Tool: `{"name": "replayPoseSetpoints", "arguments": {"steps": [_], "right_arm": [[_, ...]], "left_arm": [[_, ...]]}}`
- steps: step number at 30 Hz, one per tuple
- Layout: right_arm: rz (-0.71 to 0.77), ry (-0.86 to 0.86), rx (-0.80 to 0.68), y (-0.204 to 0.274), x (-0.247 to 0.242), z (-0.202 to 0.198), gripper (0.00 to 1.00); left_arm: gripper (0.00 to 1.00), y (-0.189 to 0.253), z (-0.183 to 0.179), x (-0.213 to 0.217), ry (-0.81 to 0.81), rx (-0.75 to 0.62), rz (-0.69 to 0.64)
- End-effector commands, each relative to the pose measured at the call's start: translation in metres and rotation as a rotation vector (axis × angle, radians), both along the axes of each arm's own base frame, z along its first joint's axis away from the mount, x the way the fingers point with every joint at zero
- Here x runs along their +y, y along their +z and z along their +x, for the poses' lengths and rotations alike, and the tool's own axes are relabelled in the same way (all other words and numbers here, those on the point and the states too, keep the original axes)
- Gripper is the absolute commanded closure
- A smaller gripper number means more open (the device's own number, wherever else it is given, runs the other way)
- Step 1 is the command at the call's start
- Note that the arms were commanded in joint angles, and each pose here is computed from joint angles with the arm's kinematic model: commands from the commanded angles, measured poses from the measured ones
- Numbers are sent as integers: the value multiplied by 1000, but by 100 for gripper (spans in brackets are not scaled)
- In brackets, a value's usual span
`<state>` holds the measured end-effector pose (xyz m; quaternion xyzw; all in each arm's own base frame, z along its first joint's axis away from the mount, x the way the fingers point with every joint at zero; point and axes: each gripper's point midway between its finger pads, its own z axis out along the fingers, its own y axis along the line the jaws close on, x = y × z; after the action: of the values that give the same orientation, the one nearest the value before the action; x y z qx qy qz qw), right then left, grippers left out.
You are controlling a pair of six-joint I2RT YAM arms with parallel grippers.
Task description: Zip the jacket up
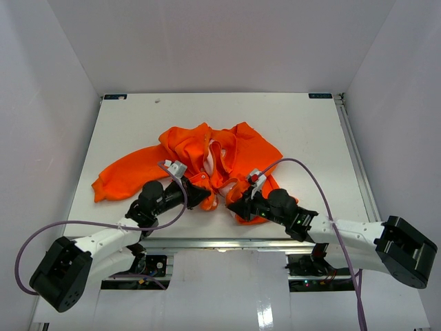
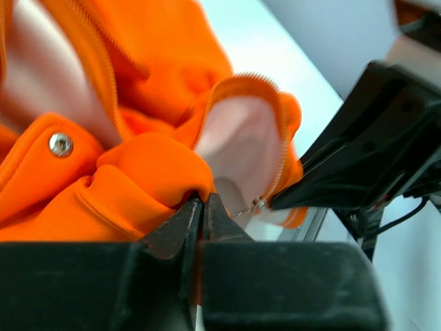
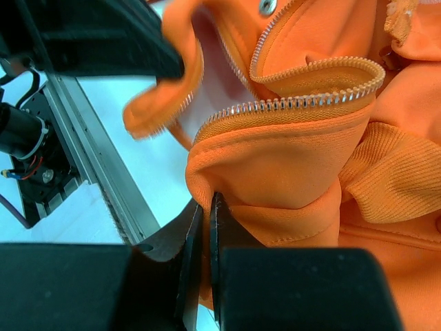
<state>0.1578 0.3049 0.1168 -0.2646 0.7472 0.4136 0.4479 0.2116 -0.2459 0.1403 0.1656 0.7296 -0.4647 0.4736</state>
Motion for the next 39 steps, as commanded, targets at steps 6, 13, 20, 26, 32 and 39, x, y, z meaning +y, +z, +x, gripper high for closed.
{"name": "replayPoseSetpoints", "arguments": {"steps": [6,13,20,26,32,39], "right_arm": [[37,-62,-6,14,-7,5,92],[76,-75,-34,26,-16,3,92],[133,-47,-62,40,-20,-5,92],[170,-39,-81,46,-28,-12,92],[191,-38,-93,52,-32,-14,92],[195,-38,-97,55,-32,-14,92]], "left_arm": [[59,-61,-21,10,-24,282,198],[51,-76,-27,24,53,398,327],[41,-78,-28,45,185,460,452],[38,-79,-27,52,225,480,536],[38,-65,-23,51,224,489,621],[34,-29,-13,52,244,414,613]]}}
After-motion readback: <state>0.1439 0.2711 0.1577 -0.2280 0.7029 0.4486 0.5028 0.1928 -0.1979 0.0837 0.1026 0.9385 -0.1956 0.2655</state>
